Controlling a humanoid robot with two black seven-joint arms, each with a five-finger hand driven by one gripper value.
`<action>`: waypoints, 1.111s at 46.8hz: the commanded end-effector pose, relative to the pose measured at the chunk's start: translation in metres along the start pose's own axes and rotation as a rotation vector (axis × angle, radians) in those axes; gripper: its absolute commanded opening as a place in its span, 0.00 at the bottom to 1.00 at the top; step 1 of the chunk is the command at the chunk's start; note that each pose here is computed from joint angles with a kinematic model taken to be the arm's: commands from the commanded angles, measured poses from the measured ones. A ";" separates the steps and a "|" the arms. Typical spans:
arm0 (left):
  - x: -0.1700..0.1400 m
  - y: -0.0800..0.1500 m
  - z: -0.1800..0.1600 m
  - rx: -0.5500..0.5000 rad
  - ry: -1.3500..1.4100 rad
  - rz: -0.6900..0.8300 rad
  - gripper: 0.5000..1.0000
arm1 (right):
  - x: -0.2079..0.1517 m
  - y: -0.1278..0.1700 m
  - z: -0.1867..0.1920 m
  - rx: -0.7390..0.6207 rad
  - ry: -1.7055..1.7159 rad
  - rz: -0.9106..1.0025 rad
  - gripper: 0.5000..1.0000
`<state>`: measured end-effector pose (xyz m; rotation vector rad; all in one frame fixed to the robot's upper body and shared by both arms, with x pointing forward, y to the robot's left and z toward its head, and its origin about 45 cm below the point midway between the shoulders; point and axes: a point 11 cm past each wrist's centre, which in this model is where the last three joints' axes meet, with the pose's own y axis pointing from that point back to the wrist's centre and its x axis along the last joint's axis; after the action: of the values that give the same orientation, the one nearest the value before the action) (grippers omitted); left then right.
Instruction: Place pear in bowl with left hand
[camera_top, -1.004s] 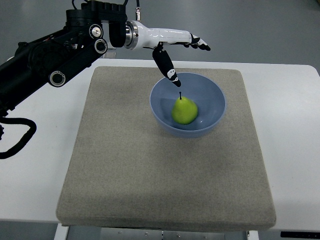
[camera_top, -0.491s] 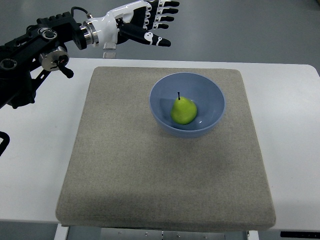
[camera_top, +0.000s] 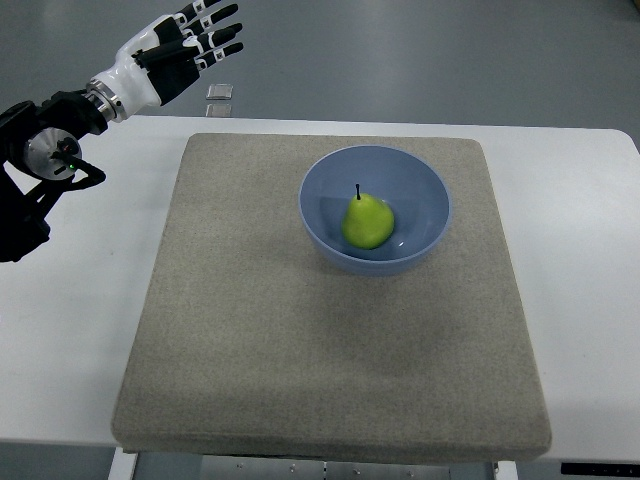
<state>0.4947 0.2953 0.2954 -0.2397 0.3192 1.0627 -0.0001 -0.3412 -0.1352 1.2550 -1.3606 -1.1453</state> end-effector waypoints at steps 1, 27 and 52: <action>0.010 0.008 -0.010 0.000 0.049 0.023 0.99 | 0.000 0.000 0.000 0.000 0.001 0.000 0.85; 0.043 0.033 -0.036 -0.005 0.398 0.101 0.99 | 0.000 0.000 0.000 0.000 0.001 0.000 0.85; 0.039 0.033 -0.050 0.006 0.420 0.093 0.99 | -0.007 0.000 0.000 0.001 -0.007 -0.030 0.85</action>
<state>0.4763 0.3254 0.2337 -0.4469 0.7171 1.1011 0.0006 -0.3342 -0.1358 1.2777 -1.3519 -1.1711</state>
